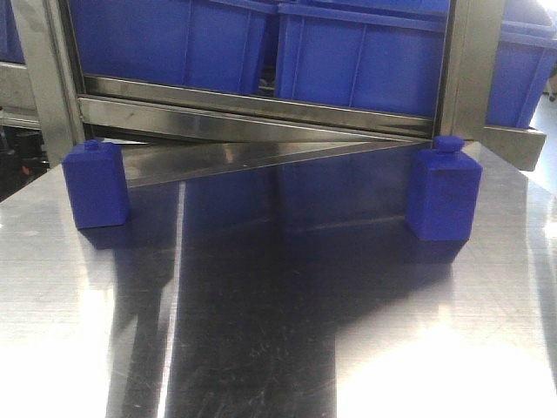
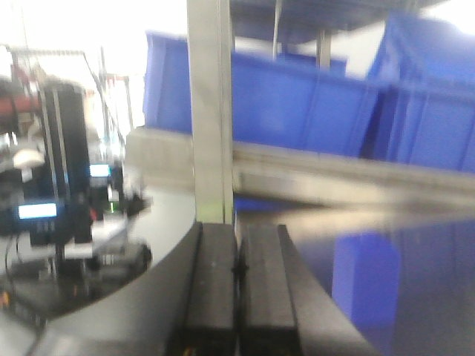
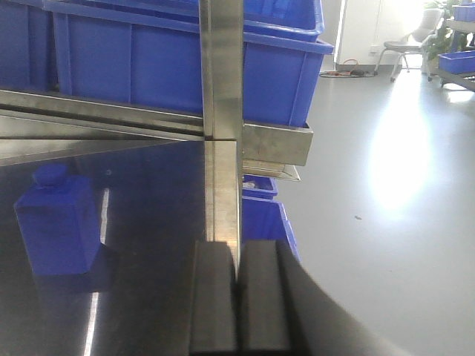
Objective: Pick and sort blue part to right shelf
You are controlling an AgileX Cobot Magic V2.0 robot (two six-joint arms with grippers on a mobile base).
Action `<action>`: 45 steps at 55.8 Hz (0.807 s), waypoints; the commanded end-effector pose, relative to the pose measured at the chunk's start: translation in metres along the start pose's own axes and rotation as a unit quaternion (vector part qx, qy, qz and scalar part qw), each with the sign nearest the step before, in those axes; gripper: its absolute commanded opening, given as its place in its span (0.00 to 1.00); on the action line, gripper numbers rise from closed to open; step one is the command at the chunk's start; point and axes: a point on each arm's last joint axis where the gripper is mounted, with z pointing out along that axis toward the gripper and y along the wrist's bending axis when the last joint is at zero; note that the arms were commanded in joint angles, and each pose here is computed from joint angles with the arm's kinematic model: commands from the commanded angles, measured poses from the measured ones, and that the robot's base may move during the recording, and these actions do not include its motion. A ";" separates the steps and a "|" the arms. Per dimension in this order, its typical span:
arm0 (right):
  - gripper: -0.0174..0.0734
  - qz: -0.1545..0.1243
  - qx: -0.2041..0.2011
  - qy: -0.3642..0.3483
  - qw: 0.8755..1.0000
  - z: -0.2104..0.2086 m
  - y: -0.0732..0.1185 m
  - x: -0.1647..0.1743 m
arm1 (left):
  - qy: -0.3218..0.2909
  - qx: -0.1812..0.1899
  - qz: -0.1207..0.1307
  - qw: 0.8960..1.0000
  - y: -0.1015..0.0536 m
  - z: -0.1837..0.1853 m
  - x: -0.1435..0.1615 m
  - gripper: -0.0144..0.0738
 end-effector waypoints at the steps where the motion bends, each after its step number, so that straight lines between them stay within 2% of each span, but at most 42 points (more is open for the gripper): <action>1: 0.23 -0.006 0.000 -0.057 0.998 -0.002 0.000 -0.012 | -0.085 -0.005 -0.007 0.996 0.001 -0.003 -0.020 0.30; 9: 0.23 -0.006 0.000 -0.057 0.998 -0.002 0.000 -0.012 | -0.076 0.004 -0.008 0.997 -0.002 -0.004 -0.071 0.30; 19: 0.23 -0.006 0.000 -0.057 0.998 -0.002 0.000 -0.012 | 0.024 0.024 -0.009 0.999 -0.008 0.012 -0.128 0.31; 30: 0.23 -0.006 0.000 -0.057 0.998 -0.002 0.000 -0.012 | 0.124 0.052 -0.030 0.990 -0.015 0.053 -0.158 0.32; 36: 0.23 -0.006 0.000 -0.057 0.998 -0.002 0.000 -0.012 | 0.173 0.065 -0.040 0.982 -0.020 0.080 -0.158 0.42; 45: 0.23 -0.006 0.000 -0.057 0.998 -0.002 0.000 -0.012 | 0.235 0.089 -0.053 0.966 -0.031 0.117 -0.148 0.68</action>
